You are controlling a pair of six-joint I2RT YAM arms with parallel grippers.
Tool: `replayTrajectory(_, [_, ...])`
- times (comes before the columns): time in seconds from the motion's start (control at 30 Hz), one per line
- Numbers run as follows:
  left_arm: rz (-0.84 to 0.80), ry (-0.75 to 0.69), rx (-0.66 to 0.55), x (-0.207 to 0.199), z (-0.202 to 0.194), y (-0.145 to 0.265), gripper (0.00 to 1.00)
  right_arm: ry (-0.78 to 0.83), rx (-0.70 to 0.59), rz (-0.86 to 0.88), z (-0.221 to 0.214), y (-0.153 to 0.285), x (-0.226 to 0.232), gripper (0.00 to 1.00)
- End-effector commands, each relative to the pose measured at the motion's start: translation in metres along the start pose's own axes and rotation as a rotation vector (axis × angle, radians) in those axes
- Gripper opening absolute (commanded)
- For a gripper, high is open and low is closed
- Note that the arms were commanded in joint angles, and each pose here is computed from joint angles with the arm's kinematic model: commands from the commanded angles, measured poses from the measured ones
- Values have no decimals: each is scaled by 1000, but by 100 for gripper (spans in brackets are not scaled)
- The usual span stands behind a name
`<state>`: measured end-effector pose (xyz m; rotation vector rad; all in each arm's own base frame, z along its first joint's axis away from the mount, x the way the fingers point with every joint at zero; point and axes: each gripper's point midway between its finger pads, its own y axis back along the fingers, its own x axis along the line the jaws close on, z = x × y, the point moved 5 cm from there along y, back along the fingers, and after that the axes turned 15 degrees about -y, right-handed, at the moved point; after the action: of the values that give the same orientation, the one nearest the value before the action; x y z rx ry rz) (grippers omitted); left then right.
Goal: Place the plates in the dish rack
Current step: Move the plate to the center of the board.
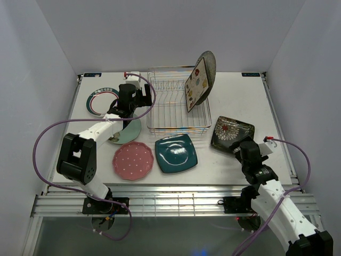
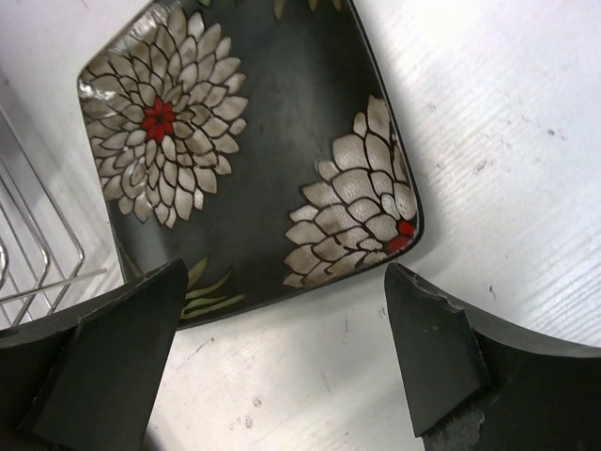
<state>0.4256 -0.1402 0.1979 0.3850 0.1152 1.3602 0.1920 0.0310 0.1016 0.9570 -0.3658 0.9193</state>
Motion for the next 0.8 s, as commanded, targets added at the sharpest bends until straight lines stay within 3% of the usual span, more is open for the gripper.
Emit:
replayTrajectory(0.0, [3, 9, -66, 5, 23, 9, 98, -93, 40, -26, -7, 0, -1, 91])
replayTrajectory(0.3, [7, 8, -69, 5, 24, 9, 98, -245, 153, -102, -34, -8, -8, 95])
replayTrajectory(0.53, [7, 8, -69, 6, 24, 10, 98, -286, 122, -122, -40, -20, -16, 99])
replayTrajectory(0.63, [6, 8, -66, 5, 23, 9, 98, -308, 104, -141, -40, -23, -19, 87])
replayTrajectory(0.77, [5, 7, -66, 5, 23, 8, 98, -328, 90, -157, -40, -27, -19, 84])
